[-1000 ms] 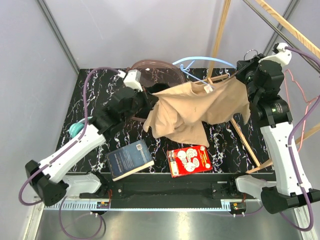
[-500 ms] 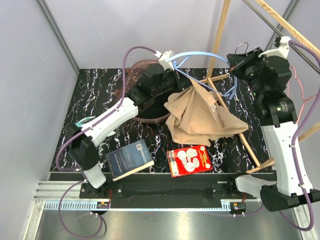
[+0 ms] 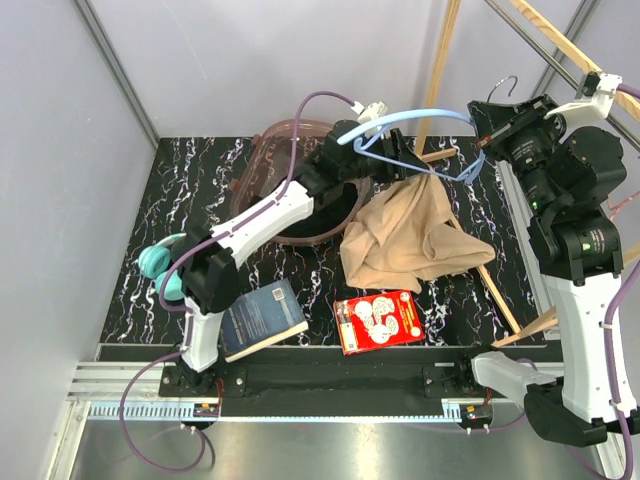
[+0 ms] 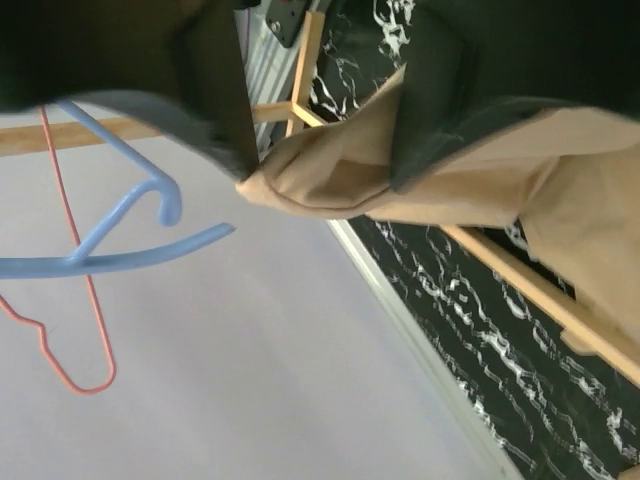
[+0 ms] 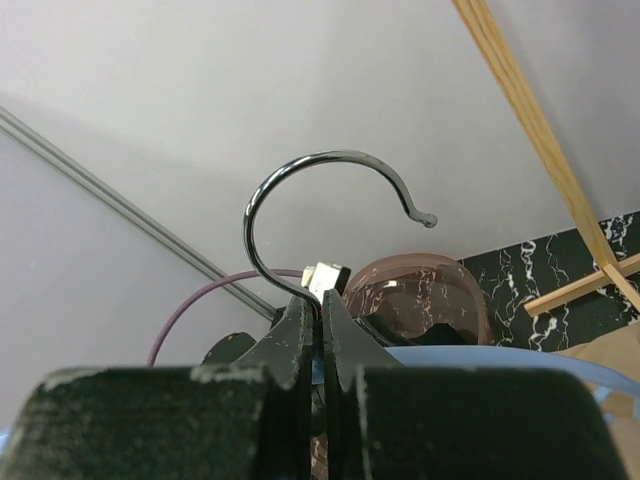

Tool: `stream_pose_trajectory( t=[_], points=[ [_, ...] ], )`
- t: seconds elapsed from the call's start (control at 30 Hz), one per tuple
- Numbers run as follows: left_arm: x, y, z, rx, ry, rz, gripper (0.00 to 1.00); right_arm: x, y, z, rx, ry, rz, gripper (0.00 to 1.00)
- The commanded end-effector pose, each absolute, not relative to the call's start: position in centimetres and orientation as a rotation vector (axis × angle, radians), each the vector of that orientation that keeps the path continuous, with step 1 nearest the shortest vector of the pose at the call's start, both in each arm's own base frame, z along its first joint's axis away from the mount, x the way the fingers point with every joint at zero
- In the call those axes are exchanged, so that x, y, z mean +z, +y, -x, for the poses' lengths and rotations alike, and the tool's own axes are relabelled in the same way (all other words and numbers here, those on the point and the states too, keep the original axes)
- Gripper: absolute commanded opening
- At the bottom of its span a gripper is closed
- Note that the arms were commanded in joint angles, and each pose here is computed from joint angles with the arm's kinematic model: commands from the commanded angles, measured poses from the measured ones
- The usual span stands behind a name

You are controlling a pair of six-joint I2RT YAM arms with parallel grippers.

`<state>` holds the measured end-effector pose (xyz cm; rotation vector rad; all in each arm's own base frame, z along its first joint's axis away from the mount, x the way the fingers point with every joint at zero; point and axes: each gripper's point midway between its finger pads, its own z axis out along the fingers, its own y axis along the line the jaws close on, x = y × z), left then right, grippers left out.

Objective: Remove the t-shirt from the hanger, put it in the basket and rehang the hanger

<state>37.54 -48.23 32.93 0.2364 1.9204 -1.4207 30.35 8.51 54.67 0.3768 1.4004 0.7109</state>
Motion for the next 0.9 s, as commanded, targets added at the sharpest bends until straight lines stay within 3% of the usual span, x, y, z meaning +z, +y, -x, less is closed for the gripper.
stream_pose_trajectory(
  t=[0.0,0.2,0.23,0.27,0.57,0.87],
  points=[
    [38.1,-44.6,-35.5,-1.342,1.822,-0.299,0.66,55.7,9.6,-29.0,0.739,1.378,-0.258,0.0],
    [39.2,-39.2,-32.1,-1.283,1.805,-0.353,0.76,54.5,11.5,-28.9,0.751,1.422,-0.093,0.0],
    [39.1,-38.6,-31.6,-1.269,1.807,-0.364,0.89,54.0,11.7,-29.1,0.739,1.436,-0.069,0.0],
    [37.8,-38.0,-31.1,-1.247,1.844,-0.365,0.91,53.6,11.8,-29.3,0.732,1.449,-0.055,0.0],
    [40.0,-27.5,-25.8,-1.084,1.786,-0.28,0.91,50.7,12.5,-28.9,0.629,1.537,0.155,0.0],
    [47.5,-24.5,-19.3,-1.275,1.595,-0.335,0.94,46.4,14.0,-29.7,0.613,1.674,0.342,0.0]
  ],
)
